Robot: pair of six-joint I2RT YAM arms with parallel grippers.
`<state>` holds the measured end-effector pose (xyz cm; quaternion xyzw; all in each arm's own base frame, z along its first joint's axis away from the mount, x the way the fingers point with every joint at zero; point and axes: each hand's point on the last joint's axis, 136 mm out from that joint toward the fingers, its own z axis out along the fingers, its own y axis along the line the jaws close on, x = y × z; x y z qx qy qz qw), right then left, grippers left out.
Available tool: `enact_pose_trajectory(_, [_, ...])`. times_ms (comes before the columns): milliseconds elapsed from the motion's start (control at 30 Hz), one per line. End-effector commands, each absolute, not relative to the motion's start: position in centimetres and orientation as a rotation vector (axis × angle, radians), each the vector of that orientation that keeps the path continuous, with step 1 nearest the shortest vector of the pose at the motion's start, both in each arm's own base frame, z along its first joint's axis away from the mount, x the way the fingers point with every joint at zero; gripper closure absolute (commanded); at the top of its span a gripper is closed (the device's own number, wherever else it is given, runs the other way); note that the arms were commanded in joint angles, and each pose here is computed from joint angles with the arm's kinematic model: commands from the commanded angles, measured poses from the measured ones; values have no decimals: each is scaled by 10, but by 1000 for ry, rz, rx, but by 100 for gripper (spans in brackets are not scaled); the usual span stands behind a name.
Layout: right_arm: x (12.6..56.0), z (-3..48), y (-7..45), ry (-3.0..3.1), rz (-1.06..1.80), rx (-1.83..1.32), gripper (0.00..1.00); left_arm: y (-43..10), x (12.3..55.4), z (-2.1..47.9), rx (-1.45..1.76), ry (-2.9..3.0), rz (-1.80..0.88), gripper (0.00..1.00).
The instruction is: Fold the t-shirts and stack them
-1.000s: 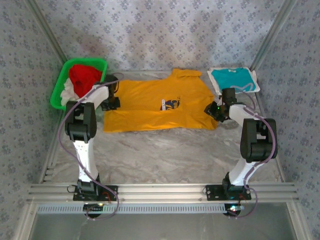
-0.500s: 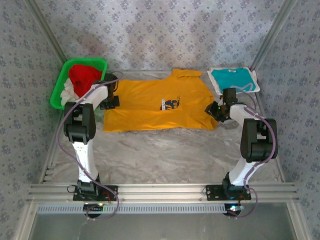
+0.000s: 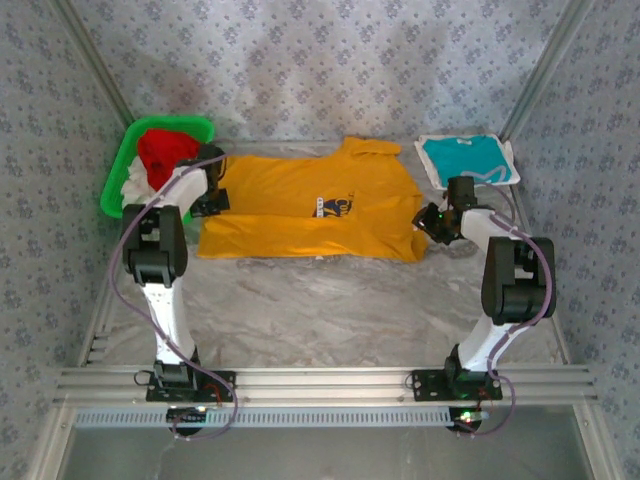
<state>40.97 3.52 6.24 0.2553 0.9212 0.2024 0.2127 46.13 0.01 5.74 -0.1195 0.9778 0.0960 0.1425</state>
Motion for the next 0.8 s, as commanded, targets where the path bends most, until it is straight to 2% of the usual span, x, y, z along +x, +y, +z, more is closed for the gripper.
enact_pose_trajectory(0, [406, 55, 29, 2574, 523, 741, 62, 15, 457, 49, -349, 2865, 377, 100])
enact_pose_trajectory(67, [407, 61, 32, 2575, 503, 708, 62, 16, 457, 50, -351, 2863, 381, 100])
enact_pose_trajectory(167, [407, 74, 39, 2580, 462, 634, 62, 13, 459, 65, -353, 2822, 373, 67])
enact_pose_trajectory(233, [408, 86, 45, 2566, 451, 583, 62, 3, 462, 82, -337, 2777, 339, 55])
enact_pose_trajectory(300, [407, 94, 52, 2562, 429, 535, 62, -14, 462, 97, -301, 2750, 301, 37])
enact_pose_trajectory(333, [406, 97, 56, 2564, 419, 513, 61, -25, 462, 105, -275, 2738, 280, 34])
enact_pose_trajectory(500, [402, 99, 83, 2585, 406, 418, 61, -73, 453, 131, -225, 2653, 129, 34])
enact_pose_trajectory(667, [405, 82, 108, 2635, 456, 380, 66, -98, 438, 121, -243, 2600, -14, 35])
enact_pose_trajectory(700, [406, 79, 112, 2639, 473, 378, 69, -98, 434, 115, -249, 2603, -20, 36])
enact_pose_trajectory(767, [411, 73, 115, 2639, 481, 387, 79, -96, 429, 106, -252, 2616, -17, 39])
